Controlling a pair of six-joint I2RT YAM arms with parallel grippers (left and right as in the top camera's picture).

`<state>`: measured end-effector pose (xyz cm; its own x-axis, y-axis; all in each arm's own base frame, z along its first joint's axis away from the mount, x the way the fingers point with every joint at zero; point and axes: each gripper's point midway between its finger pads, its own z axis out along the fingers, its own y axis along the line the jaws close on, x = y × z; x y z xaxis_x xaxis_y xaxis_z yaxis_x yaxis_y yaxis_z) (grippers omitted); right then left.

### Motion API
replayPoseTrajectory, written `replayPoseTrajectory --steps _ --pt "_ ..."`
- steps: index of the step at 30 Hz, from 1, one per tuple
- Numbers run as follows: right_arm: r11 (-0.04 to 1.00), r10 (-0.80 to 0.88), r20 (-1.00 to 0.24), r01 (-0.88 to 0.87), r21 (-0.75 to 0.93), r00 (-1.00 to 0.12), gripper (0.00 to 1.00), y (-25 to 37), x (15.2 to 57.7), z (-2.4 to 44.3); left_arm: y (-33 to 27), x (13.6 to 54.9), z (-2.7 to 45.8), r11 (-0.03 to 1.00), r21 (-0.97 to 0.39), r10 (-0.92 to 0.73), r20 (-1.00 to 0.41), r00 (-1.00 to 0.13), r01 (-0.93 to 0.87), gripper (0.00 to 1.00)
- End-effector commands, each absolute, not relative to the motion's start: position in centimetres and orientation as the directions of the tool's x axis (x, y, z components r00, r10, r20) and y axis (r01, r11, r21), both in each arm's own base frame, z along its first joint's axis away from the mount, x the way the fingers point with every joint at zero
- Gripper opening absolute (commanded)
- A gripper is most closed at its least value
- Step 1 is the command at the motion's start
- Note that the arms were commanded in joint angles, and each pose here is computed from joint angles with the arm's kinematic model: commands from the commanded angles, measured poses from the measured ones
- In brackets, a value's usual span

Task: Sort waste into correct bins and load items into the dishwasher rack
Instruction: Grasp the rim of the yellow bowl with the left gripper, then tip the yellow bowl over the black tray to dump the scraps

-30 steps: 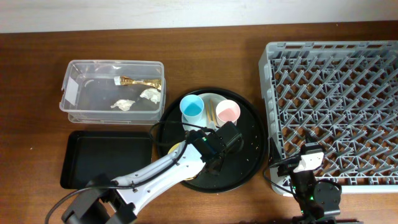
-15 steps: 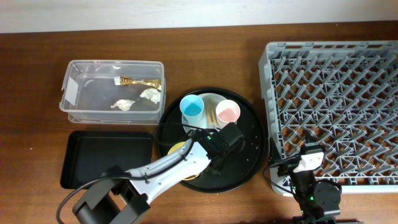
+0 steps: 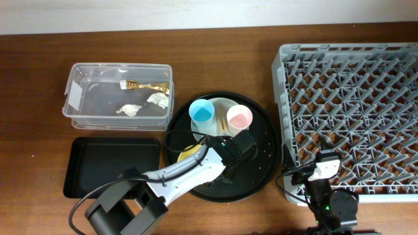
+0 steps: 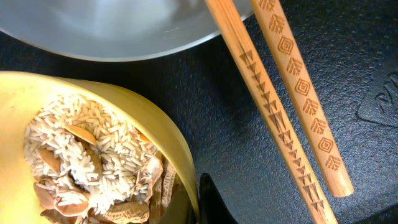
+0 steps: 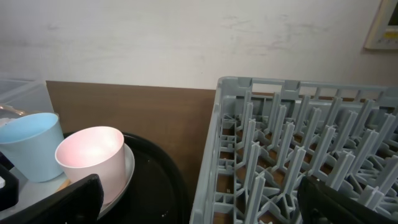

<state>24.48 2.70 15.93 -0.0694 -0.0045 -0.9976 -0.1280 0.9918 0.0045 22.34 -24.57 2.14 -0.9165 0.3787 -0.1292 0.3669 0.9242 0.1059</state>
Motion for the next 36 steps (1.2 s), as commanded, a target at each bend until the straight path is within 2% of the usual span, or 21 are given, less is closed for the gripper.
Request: replayPoseTrajectory --steps 1,8,13,18,21,23,28,36 --pt "0.990 -0.001 -0.997 -0.141 0.009 -0.073 0.98 3.0 24.4 15.7 -24.6 22.3 1.8 0.924 0.110 0.379 -0.125 -0.917 0.367 0.01" --pt "0.990 -0.001 -0.997 -0.141 0.009 -0.073 0.98 3.0 24.4 15.7 -24.2 22.7 3.1 0.924 0.129 0.378 -0.159 -0.912 0.360 0.01" --pt "0.990 -0.001 -0.997 -0.141 0.009 -0.073 0.98 3.0 24.4 15.7 -23.5 23.6 5.8 0.927 0.153 0.370 -0.241 -0.897 0.342 0.01" --pt "0.990 -0.001 -0.997 -0.141 0.009 -0.073 0.98 3.0 24.4 15.7 -22.1 24.3 8.1 0.926 0.206 0.367 -0.304 -0.879 0.315 0.01" --pt "0.990 -0.001 -0.997 -0.141 0.009 -0.073 0.98 3.0 24.4 15.7 -20.4 25.0 9.5 0.919 0.287 0.363 -0.347 -0.865 0.271 0.01" --pt "0.990 -0.001 -0.997 -0.141 0.009 -0.073 0.98 3.0 24.4 15.7 -19.0 25.4 10.4 0.920 0.337 0.327 -0.382 -0.864 0.199 0.01" --pt "0.990 -0.001 -0.997 -0.141 0.009 -0.073 0.98 3.0 24.4 15.7 -15.6 25.8 11.8 0.933 0.342 0.245 -0.374 -0.895 0.112 0.01" --pt "0.990 -0.001 -0.997 -0.141 0.009 -0.073 0.98 3.0 24.4 15.7 -10.8 27.2 12.9 0.955 0.293 0.078 -0.363 -0.928 -0.034 0.01"
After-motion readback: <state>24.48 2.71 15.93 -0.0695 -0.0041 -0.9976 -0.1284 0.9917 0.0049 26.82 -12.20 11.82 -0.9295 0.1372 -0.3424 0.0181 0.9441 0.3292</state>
